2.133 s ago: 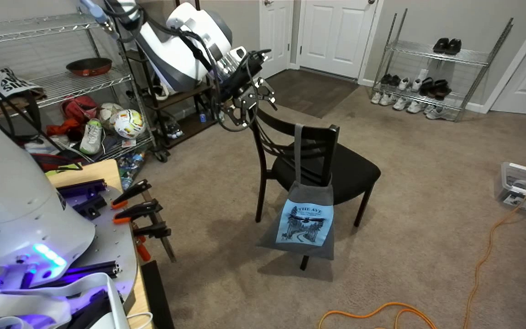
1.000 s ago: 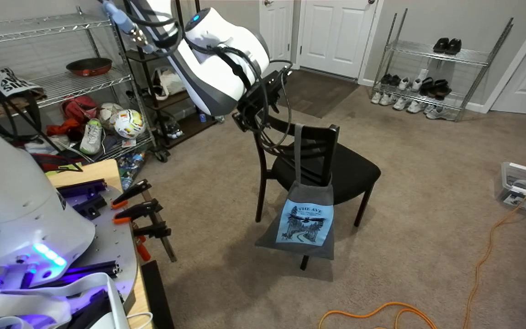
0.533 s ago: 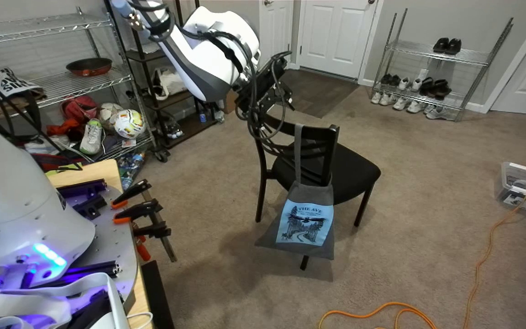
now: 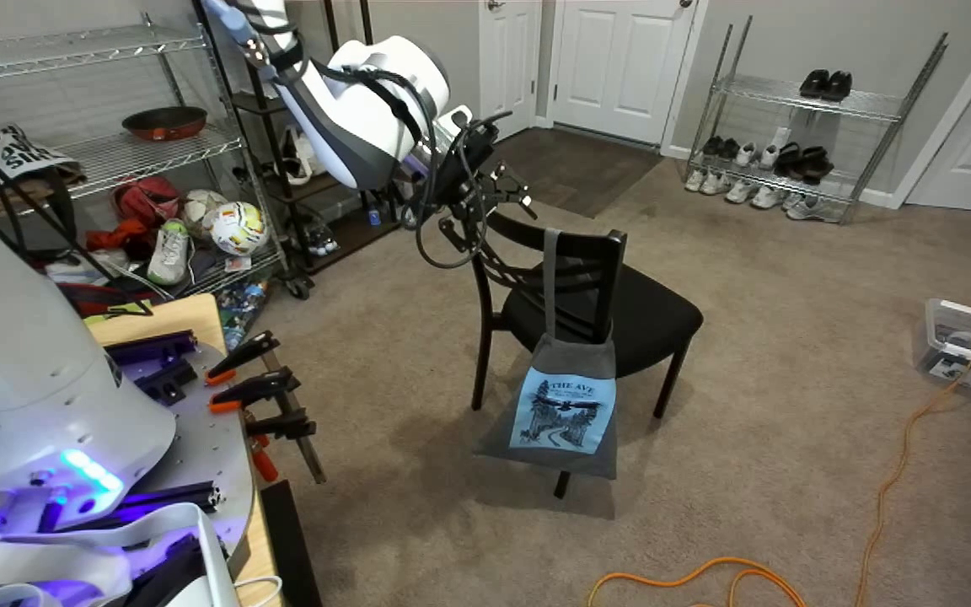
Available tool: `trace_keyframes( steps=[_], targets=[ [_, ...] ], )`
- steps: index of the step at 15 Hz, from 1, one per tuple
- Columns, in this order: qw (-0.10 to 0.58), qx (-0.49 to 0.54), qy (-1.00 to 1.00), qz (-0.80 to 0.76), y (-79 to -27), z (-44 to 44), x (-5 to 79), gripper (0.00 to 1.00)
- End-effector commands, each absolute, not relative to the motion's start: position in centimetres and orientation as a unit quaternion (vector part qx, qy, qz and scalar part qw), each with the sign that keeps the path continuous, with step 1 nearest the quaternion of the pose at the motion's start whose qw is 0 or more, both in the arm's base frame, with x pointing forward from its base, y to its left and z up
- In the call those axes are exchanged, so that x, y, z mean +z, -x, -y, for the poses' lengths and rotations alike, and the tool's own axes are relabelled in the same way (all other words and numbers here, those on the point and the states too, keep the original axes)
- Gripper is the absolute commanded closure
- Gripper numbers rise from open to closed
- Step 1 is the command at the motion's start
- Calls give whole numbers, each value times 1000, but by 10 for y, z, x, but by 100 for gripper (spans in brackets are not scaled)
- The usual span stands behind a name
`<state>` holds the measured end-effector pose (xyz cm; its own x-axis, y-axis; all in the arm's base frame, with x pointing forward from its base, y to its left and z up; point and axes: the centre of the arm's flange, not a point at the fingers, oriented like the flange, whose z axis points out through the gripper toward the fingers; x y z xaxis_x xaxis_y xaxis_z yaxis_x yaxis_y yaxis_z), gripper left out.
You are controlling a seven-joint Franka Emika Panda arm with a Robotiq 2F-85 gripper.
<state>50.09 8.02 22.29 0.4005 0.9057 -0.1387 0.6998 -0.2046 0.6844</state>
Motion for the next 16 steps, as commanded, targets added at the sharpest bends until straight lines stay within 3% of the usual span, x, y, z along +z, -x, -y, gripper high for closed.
trace_keyframes(
  steps=[1,16],
  targets=[
    [356,163,-787,-477,-502,-83,213,0],
    [444,131,-836,-294,-534,-72,176,0]
  ],
)
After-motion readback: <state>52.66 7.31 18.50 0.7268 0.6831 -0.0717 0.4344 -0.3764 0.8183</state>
